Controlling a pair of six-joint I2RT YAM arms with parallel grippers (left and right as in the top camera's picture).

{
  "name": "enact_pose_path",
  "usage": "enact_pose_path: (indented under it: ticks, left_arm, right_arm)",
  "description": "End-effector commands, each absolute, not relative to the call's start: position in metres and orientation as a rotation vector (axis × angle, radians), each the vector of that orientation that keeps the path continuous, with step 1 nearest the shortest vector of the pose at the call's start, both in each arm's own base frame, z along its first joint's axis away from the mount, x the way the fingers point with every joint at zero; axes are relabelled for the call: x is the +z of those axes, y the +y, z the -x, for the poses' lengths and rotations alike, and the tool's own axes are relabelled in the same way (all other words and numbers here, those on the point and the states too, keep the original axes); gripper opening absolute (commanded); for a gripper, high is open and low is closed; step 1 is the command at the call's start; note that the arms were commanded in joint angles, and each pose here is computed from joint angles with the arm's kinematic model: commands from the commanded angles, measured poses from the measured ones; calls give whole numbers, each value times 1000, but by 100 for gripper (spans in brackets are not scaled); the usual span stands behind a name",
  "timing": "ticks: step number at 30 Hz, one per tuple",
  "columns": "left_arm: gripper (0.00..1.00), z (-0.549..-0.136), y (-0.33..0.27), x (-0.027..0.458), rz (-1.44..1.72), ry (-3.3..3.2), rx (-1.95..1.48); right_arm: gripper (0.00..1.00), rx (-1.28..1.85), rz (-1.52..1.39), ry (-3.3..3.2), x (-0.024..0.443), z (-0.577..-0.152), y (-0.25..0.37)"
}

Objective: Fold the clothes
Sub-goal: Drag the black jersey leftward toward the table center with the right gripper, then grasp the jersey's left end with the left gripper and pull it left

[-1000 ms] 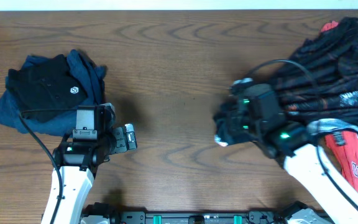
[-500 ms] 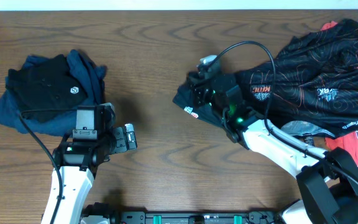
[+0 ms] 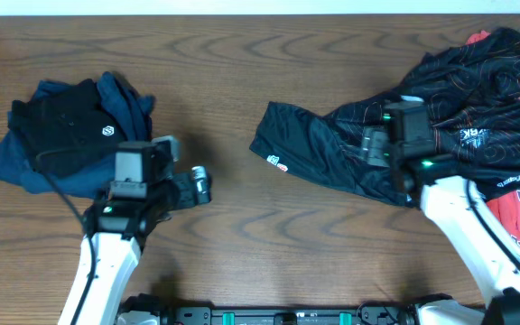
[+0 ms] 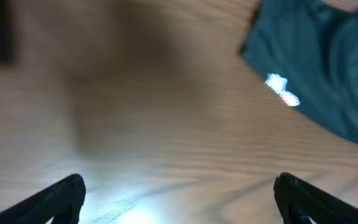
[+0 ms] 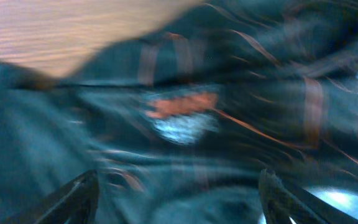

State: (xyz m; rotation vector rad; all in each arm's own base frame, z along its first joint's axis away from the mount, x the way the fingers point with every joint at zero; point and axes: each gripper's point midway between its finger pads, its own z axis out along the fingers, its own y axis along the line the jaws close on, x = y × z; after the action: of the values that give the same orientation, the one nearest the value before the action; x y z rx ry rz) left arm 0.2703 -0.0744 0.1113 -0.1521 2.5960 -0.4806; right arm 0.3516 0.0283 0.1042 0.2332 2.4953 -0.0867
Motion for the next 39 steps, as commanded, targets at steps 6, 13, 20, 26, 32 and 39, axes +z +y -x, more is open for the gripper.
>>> enact_pose_path:
  ticks: [6, 13, 20, 26, 32, 39]
  left_arm:
    - [98, -292, -157, 85, 111, 2632, -699]
    - [99, -306, -219, 45, 169, 2647, -832]
    - [95, -315, -261, 20, 155, 2601, -935]
    - [92, -315, -287, -7, 215, 2588, -1000]
    - [78, -313, -312, -20, 182, 2543, -1077]
    - [34, -324, -306, -18, 200, 2497, -1027]
  right_arm:
    - [81, -208, -363, 2622, 93, -316, -15]
    - [82, -217, -368, 2641, 91, -312, -16]
    - [82, -221, -367, 2654, 89, -309, -17]
    - [81, -233, -366, 2683, 87, -301, -17]
    - [81, -226, -367, 2665, 93, -301, -17]
    - [81, -216, -368, 2634, 103, -301, -17]
